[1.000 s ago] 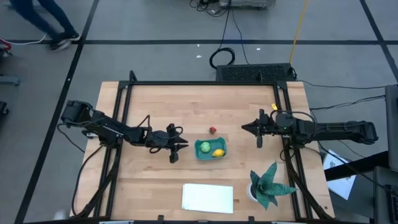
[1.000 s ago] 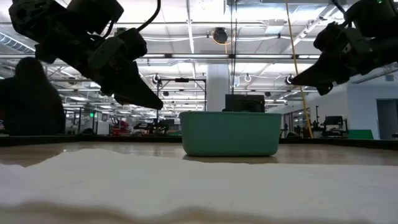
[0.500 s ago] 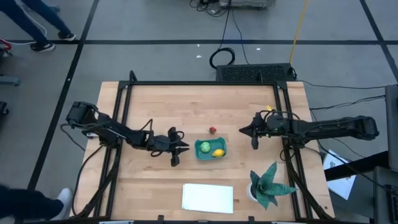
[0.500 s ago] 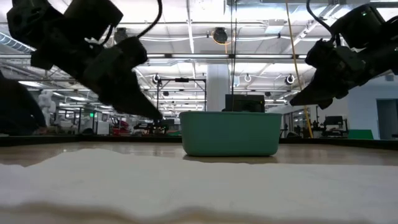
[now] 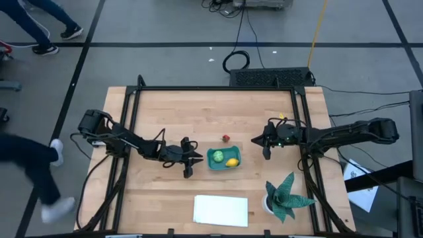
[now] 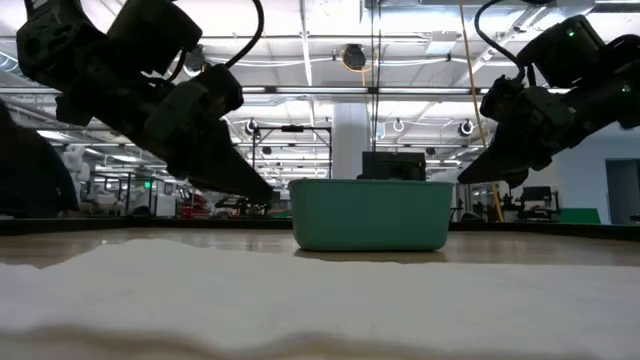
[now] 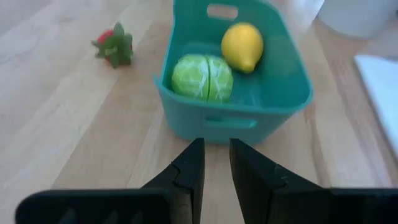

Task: Pick and placing Produce into tupperware
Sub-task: Adjust the bin on the table

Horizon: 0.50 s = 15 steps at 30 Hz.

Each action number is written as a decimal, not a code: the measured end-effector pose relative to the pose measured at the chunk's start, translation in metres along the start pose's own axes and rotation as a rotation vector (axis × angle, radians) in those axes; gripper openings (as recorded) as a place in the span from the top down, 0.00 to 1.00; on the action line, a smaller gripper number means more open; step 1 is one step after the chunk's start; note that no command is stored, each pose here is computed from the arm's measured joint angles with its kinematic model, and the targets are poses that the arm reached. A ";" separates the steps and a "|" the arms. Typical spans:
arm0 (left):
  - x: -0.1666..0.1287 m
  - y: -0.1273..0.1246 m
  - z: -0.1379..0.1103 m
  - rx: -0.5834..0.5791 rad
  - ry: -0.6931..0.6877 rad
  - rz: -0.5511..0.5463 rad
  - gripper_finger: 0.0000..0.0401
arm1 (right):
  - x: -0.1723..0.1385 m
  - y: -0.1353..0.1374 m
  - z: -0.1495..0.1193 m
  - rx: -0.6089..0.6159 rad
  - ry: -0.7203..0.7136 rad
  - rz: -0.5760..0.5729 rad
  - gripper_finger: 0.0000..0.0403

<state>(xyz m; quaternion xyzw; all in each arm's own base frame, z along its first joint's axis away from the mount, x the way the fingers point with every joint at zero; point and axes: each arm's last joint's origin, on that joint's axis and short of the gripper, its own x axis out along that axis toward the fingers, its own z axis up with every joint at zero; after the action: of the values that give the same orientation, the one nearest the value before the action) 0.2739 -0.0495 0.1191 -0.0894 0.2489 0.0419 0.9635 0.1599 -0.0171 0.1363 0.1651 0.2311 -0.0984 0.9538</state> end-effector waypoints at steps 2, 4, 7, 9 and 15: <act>0.000 0.001 0.002 -0.002 -0.019 -0.004 0.80 | 0.003 0.001 0.000 0.000 -0.001 0.006 1.00; 0.001 0.002 0.003 -0.005 -0.017 -0.004 0.80 | 0.005 0.001 -0.002 0.003 0.006 0.005 1.00; 0.001 0.005 0.003 -0.009 -0.017 0.004 0.80 | 0.008 0.000 -0.004 0.025 0.024 -0.002 1.00; 0.001 0.006 0.004 -0.011 -0.016 0.007 0.80 | 0.010 0.000 -0.006 0.040 0.041 -0.008 1.00; 0.002 0.007 0.004 -0.009 -0.011 -0.009 0.80 | 0.014 0.004 -0.007 0.049 0.032 0.018 1.00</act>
<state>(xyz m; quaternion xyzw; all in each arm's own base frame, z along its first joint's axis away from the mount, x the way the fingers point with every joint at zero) 0.2762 -0.0416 0.1204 -0.0948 0.2432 0.0391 0.9646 0.1703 -0.0127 0.1250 0.1921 0.2424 -0.0931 0.9464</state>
